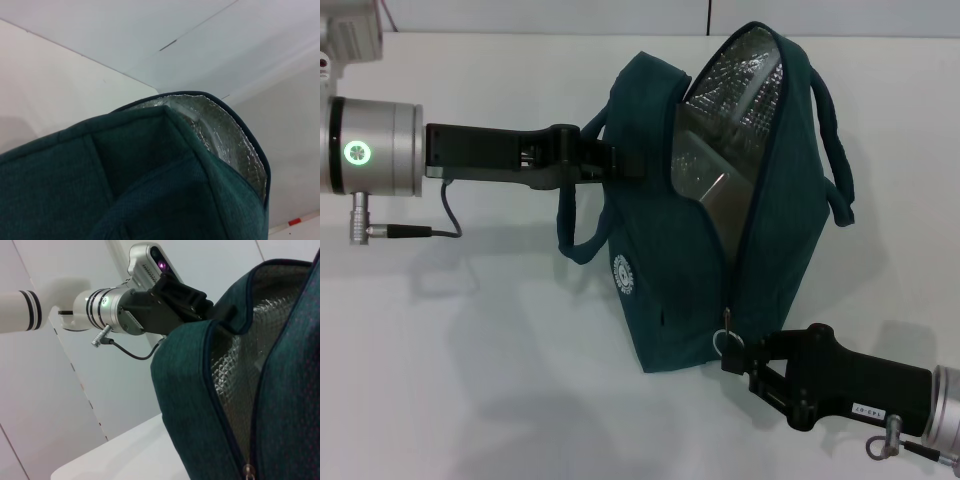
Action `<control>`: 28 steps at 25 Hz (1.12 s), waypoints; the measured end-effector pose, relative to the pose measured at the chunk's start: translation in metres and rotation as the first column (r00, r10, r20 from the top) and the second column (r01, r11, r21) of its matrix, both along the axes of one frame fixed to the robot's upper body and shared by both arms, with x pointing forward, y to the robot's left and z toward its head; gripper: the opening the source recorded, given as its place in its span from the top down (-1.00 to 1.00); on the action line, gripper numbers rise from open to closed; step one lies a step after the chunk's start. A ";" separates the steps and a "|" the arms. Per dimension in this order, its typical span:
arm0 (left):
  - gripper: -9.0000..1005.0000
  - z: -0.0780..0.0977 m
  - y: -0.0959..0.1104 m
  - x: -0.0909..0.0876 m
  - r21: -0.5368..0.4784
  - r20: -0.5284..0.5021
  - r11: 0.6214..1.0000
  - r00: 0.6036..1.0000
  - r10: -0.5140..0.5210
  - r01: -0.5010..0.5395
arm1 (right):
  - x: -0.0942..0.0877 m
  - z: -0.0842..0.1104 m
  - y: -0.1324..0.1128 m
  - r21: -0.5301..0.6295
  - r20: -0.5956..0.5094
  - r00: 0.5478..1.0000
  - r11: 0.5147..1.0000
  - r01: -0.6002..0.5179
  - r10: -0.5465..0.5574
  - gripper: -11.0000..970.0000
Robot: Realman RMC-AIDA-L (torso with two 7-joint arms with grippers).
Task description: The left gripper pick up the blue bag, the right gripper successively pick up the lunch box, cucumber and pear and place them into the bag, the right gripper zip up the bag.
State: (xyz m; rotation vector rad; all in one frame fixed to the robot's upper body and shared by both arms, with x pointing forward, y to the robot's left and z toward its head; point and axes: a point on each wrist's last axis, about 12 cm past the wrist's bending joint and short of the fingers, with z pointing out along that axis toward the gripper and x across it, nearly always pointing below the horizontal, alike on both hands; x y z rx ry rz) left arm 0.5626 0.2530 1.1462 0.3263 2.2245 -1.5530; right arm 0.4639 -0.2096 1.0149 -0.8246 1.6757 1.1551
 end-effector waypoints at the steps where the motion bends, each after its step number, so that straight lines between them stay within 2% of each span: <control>1: 0.77 0.000 0.000 0.000 0.000 0.001 1.000 1.000 0.000 0.000 | 0.000 0.000 0.000 0.000 0.000 1.000 1.000 0.001 -0.001 0.58; 2: 0.77 0.000 0.000 0.000 0.000 0.001 1.000 1.000 0.000 0.000 | 0.000 0.000 0.000 -0.001 0.000 1.000 1.000 0.001 -0.001 0.77; 8: 0.76 0.000 0.000 0.000 0.000 0.000 1.000 1.000 0.000 0.000 | 0.001 -0.001 0.000 -0.007 -0.002 1.000 1.000 0.007 -0.007 0.88; 13: 0.76 0.000 0.001 0.000 0.000 0.005 1.000 1.000 0.003 -0.003 | 0.001 0.000 -0.002 0.000 -0.001 1.000 1.000 0.013 -0.013 0.91; 23: 0.75 0.000 0.002 0.000 -0.001 0.011 1.000 1.000 0.005 -0.005 | -0.002 0.015 -0.016 0.124 0.044 0.998 0.991 0.040 -0.045 0.94; 28: 0.75 0.000 0.001 0.000 -0.001 0.017 1.000 1.000 0.004 -0.004 | -0.008 0.026 -0.023 0.203 0.123 0.991 0.979 0.029 -0.055 0.94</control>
